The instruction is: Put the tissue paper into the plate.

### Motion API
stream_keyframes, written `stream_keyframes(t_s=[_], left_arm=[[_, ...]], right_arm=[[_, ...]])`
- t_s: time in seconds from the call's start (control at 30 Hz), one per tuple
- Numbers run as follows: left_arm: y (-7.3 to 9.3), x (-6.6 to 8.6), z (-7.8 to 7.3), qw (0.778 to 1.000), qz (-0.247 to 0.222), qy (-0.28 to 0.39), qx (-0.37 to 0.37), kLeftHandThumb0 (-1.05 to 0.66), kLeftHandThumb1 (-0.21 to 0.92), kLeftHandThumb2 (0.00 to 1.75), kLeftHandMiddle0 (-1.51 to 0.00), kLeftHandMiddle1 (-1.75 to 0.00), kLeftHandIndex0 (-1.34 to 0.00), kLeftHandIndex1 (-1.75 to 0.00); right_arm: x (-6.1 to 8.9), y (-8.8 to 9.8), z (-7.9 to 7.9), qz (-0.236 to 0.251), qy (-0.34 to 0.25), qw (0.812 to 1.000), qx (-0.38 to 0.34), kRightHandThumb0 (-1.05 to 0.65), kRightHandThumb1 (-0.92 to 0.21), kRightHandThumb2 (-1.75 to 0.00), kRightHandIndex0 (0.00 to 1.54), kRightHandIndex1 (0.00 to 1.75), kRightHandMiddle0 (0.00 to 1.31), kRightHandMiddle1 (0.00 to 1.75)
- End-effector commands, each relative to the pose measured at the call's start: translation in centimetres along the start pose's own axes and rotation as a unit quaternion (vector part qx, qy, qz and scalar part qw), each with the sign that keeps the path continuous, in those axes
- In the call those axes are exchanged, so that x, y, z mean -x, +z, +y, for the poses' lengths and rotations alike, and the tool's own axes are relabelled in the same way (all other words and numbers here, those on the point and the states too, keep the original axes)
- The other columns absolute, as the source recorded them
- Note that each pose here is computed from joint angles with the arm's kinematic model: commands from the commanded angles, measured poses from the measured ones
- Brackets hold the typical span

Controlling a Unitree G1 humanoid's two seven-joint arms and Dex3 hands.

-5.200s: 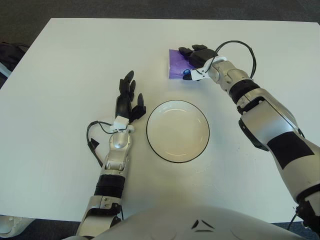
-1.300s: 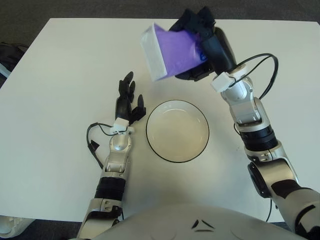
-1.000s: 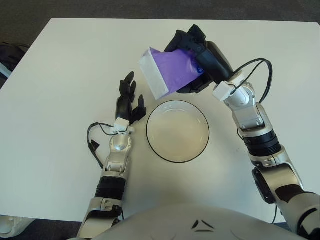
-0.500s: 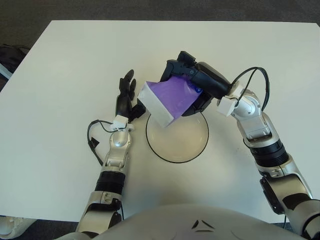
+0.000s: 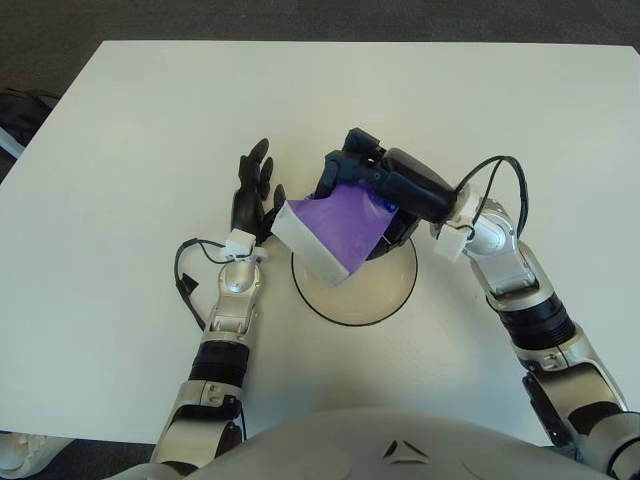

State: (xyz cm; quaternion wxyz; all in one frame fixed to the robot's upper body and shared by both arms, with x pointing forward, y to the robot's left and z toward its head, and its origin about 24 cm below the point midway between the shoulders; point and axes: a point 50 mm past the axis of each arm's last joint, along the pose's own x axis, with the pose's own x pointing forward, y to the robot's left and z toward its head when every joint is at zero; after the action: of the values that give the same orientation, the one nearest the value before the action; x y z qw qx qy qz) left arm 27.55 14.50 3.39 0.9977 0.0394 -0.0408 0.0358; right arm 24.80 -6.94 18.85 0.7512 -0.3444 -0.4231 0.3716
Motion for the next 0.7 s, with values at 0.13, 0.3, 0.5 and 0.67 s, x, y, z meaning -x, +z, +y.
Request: stream_keyframes(t_s=[0.13, 0.3, 0.5, 0.67], left_arm=[[-4.68, 2.51, 0.85, 0.994, 0.105, 0.007, -0.014, -0.82, 0.92, 0.83, -0.32, -0.01, 0.00, -0.61], [-4.41, 2.52, 0.65, 0.995, 0.101, 0.010, -0.014, -0.82, 0.92, 0.84, -0.33, -0.01, 0.00, -0.60], [-4.00, 2.43, 0.54, 0.995, 0.097, 0.011, -0.021, -0.82, 0.92, 0.85, -0.34, -0.01, 0.00, -0.59], [-3.83, 2.38, 0.56, 0.995, 0.098, 0.009, -0.030, -0.83, 0.92, 0.86, -0.33, -0.01, 0.00, -0.58]], right_arm=[[0.34, 0.55, 0.28, -0.032, 0.003, 0.999, 0.008, -0.04, -0.33, -1.24, 1.17, 1.75, 0.91, 1.75], [0.52, 0.60, 0.46, -0.037, 0.005, 0.999, 0.009, -0.04, -0.34, -1.23, 1.17, 1.75, 0.90, 1.75], [0.61, 0.59, 0.63, -0.041, 0.009, 0.999, 0.011, -0.05, -0.35, -1.22, 1.17, 1.75, 0.89, 1.75], [0.67, 0.54, 0.69, -0.045, 0.013, 0.999, 0.015, -0.04, -0.35, -1.22, 1.16, 1.75, 0.89, 1.75]])
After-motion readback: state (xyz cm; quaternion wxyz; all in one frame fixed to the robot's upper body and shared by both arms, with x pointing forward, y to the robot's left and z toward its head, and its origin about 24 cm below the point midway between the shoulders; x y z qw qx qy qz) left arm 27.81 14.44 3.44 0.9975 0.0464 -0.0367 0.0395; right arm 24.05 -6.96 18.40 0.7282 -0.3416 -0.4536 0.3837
